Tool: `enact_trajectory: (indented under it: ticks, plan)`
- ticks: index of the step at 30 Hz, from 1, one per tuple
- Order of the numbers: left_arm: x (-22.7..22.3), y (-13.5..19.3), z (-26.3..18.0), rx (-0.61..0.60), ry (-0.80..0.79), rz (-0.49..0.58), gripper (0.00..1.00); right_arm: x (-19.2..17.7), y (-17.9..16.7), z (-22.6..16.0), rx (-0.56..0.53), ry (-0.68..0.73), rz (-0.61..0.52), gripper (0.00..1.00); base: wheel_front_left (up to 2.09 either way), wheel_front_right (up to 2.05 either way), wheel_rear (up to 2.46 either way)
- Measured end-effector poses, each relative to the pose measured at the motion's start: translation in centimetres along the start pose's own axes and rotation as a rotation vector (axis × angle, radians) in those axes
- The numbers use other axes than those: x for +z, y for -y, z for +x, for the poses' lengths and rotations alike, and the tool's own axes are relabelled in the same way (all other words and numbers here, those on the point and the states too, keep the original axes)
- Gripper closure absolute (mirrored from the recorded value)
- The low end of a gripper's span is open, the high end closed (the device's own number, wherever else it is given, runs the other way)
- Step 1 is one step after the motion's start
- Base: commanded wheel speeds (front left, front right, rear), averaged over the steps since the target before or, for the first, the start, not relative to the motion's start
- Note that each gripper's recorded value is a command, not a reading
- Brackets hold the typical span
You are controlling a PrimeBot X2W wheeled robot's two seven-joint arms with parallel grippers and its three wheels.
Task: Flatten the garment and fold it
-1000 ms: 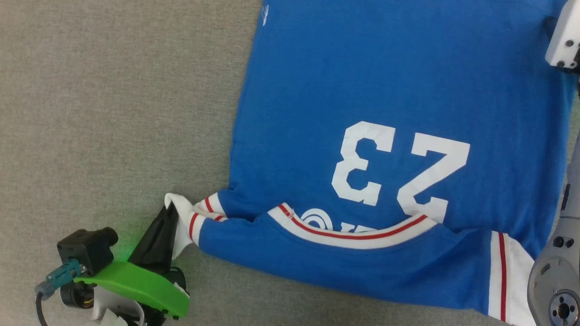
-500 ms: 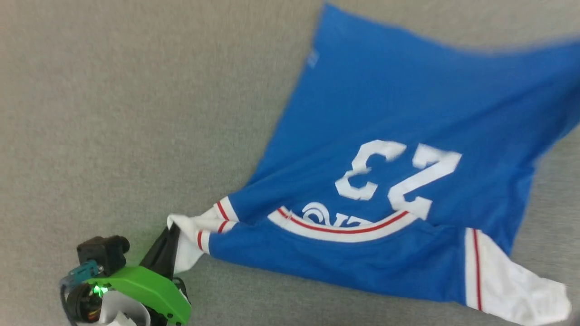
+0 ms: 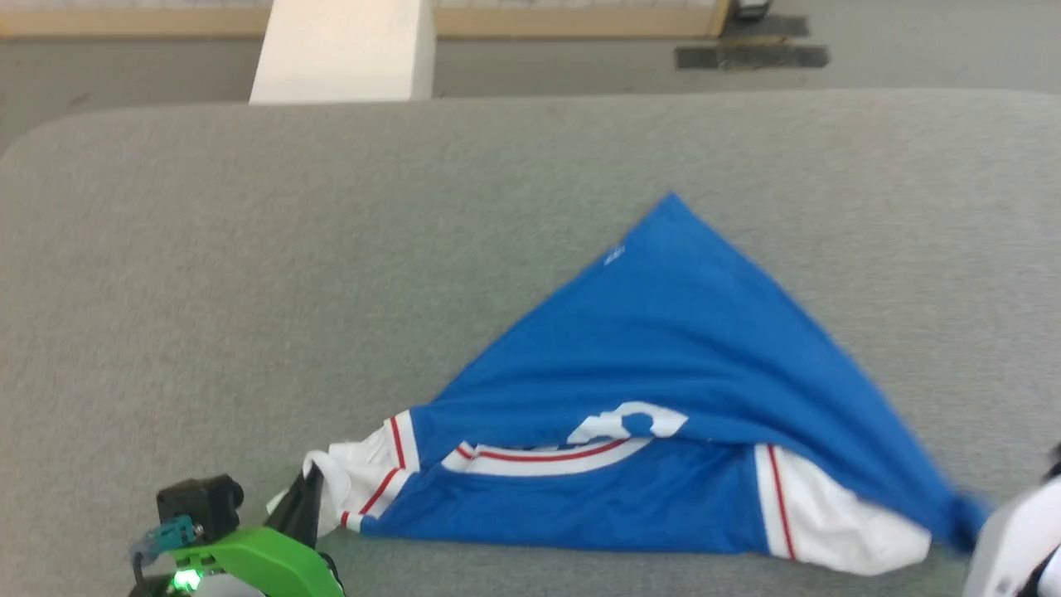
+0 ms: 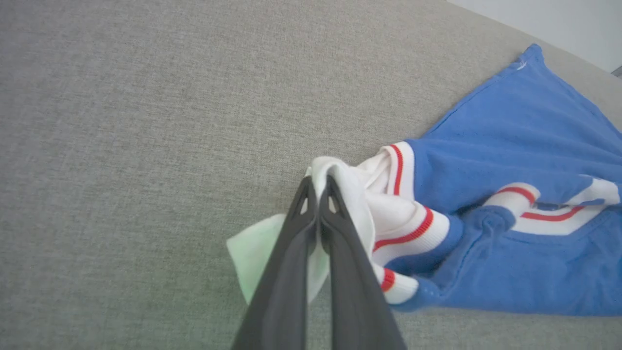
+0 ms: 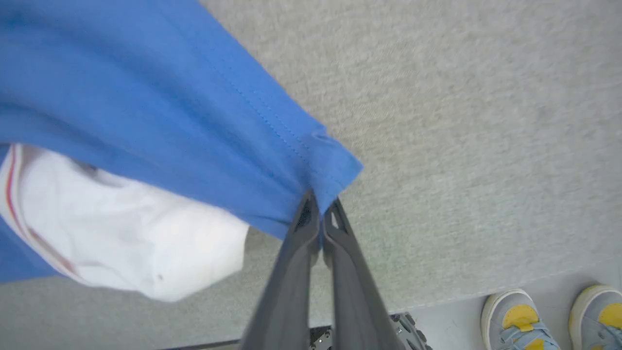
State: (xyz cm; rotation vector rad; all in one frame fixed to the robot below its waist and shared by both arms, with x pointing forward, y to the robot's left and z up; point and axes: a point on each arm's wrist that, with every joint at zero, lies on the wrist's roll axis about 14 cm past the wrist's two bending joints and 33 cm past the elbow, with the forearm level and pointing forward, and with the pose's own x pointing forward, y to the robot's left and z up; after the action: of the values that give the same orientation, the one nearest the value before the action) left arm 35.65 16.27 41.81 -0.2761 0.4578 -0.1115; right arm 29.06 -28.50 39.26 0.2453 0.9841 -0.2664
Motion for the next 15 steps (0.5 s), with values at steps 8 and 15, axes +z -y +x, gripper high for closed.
enact_trajectory:
  ticks: [8, 15]
  plan:
    - [0.5, 1.9, -0.3, -0.047, 0.026, -0.012, 1.0, -4.5, -0.5, -0.2, 0.114, -0.003, 0.151, 0.0, 0.0, 0.0, 0.0]
    - [0.9, 2.3, -0.6, -0.053, 0.049, -0.012, 1.0, 7.2, -0.7, -4.7, 0.164, 0.569, 0.201, 0.0, 0.0, 0.0, 0.0]
